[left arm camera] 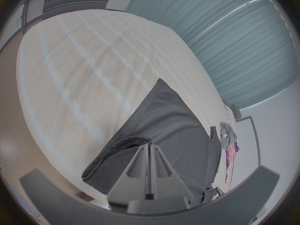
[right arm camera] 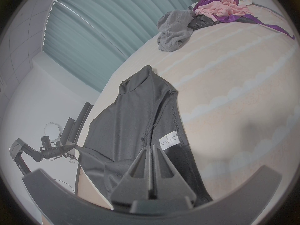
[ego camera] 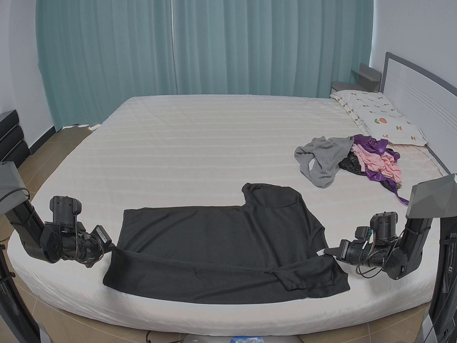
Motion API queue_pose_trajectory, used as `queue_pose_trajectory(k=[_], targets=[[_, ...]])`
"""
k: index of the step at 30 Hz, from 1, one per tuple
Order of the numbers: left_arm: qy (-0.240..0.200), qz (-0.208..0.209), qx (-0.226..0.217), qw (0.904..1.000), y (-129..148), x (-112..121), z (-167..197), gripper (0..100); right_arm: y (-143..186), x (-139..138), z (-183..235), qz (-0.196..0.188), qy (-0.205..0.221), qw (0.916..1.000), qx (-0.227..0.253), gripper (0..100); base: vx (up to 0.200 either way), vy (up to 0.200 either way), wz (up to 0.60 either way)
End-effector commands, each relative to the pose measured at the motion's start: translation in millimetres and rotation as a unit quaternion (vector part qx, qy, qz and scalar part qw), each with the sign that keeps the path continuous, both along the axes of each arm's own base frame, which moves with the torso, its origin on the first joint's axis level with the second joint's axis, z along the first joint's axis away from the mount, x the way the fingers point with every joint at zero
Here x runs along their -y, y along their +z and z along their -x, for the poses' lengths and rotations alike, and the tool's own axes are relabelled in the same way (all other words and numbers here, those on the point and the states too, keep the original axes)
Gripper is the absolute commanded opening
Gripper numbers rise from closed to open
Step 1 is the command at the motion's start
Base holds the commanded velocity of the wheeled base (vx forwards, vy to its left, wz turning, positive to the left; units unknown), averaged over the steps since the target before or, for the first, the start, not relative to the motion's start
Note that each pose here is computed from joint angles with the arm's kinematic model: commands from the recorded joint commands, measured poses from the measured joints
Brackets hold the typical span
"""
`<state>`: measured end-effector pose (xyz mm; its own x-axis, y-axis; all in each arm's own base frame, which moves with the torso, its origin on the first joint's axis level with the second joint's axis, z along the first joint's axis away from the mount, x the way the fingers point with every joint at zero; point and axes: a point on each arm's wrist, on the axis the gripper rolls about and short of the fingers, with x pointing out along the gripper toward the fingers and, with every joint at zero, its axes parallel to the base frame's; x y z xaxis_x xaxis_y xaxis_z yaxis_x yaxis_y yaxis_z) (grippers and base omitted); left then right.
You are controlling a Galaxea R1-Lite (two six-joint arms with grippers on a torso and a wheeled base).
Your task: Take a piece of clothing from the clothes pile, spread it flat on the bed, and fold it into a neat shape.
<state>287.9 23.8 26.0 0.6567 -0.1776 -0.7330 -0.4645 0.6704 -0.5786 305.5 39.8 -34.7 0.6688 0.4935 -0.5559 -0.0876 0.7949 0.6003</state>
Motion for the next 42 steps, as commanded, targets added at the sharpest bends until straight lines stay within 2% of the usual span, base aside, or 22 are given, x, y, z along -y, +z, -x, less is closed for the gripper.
queue_pose_trajectory(k=[1,10,17,27,34,42], targets=[[0.000,0.000,0.005,1.0000,5,0,4,0,15,1,5,-0.003,-0.003,0.9999,0.015,0,0.000,0.000,0.00],[0.002,-0.001,0.009,1.0000,10,0,12,0,32,7,20,-0.004,-0.011,0.9997,0.023,0,0.000,0.000,0.00],[0.007,-0.005,0.029,0.9995,28,-2,26,0,52,14,40,-0.015,-0.010,0.9993,0.034,0,0.000,0.000,0.00],[0.014,-0.007,0.017,0.9997,37,-5,52,0,79,18,80,-0.021,-0.005,0.9984,0.052,0,0.000,0.000,0.00],[0.015,-0.024,0.010,0.9995,33,-15,69,0,86,16,100,-0.019,0.005,0.9983,0.055,0,0.000,0.000,0.00],[0.012,-0.028,0.020,0.9993,40,-13,83,0,88,13,113,-0.016,0.015,0.9983,0.053,0,0.000,0.000,0.00]])
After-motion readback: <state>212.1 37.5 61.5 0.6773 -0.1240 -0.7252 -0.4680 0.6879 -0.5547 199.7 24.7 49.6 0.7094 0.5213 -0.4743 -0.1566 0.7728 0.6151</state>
